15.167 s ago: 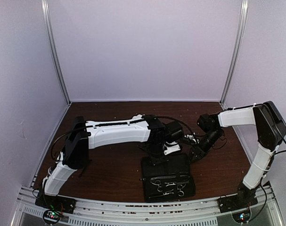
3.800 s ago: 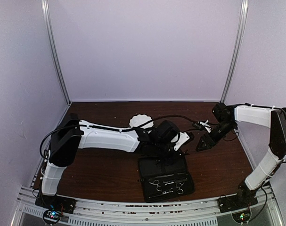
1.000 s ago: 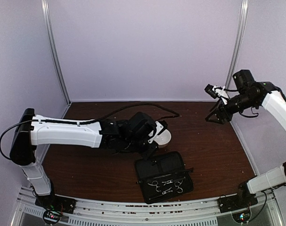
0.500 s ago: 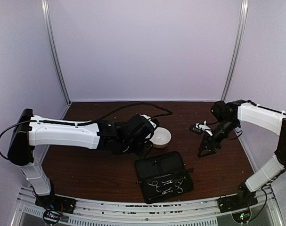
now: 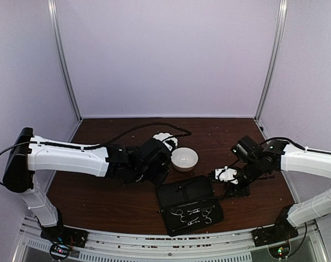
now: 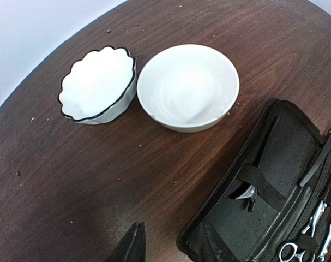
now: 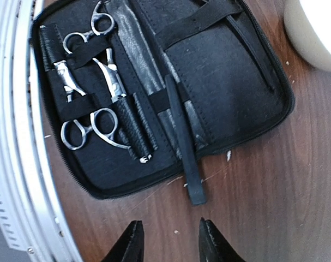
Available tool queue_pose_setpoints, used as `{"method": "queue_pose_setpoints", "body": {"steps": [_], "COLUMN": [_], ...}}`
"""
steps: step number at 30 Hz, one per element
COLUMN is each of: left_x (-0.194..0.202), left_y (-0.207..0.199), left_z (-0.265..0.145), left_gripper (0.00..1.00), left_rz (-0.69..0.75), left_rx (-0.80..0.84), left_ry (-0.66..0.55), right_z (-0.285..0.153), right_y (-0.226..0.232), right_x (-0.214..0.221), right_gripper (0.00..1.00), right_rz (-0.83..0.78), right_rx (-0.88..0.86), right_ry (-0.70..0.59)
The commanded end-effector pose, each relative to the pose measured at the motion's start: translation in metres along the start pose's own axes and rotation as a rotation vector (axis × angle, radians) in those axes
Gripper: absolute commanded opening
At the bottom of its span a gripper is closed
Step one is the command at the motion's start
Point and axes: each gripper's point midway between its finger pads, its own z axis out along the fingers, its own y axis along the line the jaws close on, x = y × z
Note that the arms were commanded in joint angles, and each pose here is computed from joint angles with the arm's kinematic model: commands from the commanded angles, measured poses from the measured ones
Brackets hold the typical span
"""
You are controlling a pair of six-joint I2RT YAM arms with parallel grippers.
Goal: Sort the hair-cutting tools
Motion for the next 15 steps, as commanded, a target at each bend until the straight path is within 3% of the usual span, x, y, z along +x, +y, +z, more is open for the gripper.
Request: {"method": "queue_pose_setpoints", "body": {"steps": [1, 15], "left_x": [-0.01, -0.001], "left_y": [0.006, 0.016], "left_z": [-0.007, -0.009], "left_gripper": [0.36, 0.37], "left_rz": [-0.052, -0.088], "left_rx": [-0.017, -0.047], "left_ry": [-0.055, -0.07], "right_z": [0.016, 0.058], "right_y": [-0.017, -0.02], "right_x": [-0.012, -0.01], "right_gripper": [0.35, 0.27], "right_rz": [-0.05, -0.072], "right_rx": [0.127, 0.089], "right_ry": [0.038, 0.166]}}
